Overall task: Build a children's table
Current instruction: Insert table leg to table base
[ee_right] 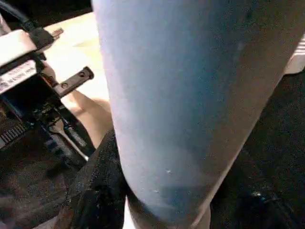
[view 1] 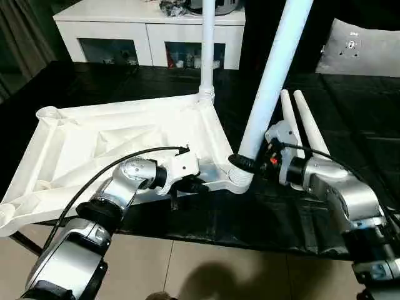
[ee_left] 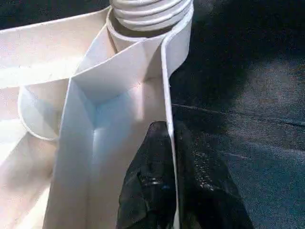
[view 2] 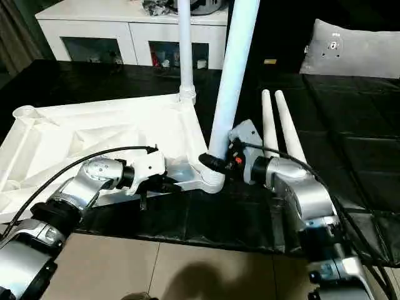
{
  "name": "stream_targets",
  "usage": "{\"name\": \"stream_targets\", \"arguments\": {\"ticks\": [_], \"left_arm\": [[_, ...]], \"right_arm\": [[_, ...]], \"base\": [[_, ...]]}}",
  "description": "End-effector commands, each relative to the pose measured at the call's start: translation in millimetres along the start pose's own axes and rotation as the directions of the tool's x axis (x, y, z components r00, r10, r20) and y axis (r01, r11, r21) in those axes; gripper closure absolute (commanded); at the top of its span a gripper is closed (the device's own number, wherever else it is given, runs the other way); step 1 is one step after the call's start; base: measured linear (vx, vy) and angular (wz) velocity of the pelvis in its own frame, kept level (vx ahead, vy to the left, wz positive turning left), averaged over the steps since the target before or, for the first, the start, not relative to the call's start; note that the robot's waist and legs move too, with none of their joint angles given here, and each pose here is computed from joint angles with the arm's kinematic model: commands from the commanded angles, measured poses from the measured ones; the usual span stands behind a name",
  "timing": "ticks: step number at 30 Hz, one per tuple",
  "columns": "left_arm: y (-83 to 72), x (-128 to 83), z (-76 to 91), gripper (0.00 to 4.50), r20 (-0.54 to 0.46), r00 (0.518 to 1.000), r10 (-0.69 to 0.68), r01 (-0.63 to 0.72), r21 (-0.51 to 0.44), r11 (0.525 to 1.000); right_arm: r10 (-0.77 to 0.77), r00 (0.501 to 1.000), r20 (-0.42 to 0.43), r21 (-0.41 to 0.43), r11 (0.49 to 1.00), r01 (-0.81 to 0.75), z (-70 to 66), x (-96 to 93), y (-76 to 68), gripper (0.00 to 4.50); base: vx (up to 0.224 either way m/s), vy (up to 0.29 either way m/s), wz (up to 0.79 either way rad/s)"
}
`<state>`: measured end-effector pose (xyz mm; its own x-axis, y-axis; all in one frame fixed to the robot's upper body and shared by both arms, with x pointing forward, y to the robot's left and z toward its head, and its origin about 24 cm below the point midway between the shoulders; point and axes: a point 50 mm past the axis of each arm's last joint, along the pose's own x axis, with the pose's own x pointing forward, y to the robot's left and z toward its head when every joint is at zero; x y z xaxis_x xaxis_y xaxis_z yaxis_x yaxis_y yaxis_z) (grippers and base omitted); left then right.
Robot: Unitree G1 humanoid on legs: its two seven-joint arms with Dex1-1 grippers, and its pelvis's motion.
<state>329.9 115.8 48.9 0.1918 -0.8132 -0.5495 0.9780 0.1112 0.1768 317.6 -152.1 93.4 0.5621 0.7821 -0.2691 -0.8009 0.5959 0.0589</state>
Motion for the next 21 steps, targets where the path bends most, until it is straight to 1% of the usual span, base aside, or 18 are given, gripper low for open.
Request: {"name": "stream_targets", "arguments": {"ticks": [1, 2, 6, 12, 15, 18, 20, 21], "left_arm": [[-10.3, -0.2, -10.6, 4.5, -0.03, 0.998, -0.062, 0.062, -0.005, 0.998], [-11.5, 0.3, -9.5, 4.5, -0.022, 0.997, -0.07, 0.07, 0.002, 0.998], [-14.8, 2.7, -8.2, 4.5, -0.008, 0.996, -0.086, 0.086, 0.01, 0.996], [-17.3, 4.3, -7.4, 4.5, 0.002, 0.995, -0.097, 0.097, 0.009, 0.995], [-18.1, 4.0, -6.6, 4.5, 0.015, 0.995, -0.103, 0.103, 0.001, 0.995], [-17.7, 2.7, -6.5, 4.5, 0.027, 0.995, -0.095, 0.096, -0.014, 0.995], [-17.5, 2.4, -6.9, 4.5, 0.029, 0.996, -0.087, 0.088, -0.019, 0.996], [-16.9, 2.0, -7.8, 4.5, 0.031, 0.997, -0.075, 0.076, -0.027, 0.997]], "right_arm": [[0.022, 1.0, -0.019, -0.001, 1.0, -0.022, -0.6, 4.4, 0.2, 2.63], [0.034, 0.999, -0.035, -0.003, 0.999, -0.034, -2.2, 6.0, 0.9, 2.63], [0.062, 0.997, -0.047, 0.009, 0.998, -0.062, -3.6, 8.7, 2.2, 2.63], [0.078, 0.995, -0.065, 0.033, 0.997, -0.076, -7.0, 11.7, -0.7, 2.63], [0.08, 0.995, -0.059, 0.078, 0.994, -0.075, -10.3, 12.9, -4.5, 2.63], [0.061, 0.998, -0.008, 0.151, 0.987, -0.059, -15.7, 10.3, -11.8, 2.63], [0.055, 0.998, 0.002, 0.165, 0.985, -0.055, -18.1, 8.7, -13.2, 2.63], [0.054, 0.998, 0.019, 0.193, 0.98, -0.056, -21.7, 6.4, -13.8, 2.63]], "base": [[0.0, 0.0, 0.0], [0.0, 0.0, 0.0], [0.0, 0.0, 0.0], [0.0, 0.0, 0.0], [0.0, 0.0, 0.0], [0.0, 0.0, 0.0], [0.0, 0.0, 0.0], [0.0, 0.0, 0.0]]}}
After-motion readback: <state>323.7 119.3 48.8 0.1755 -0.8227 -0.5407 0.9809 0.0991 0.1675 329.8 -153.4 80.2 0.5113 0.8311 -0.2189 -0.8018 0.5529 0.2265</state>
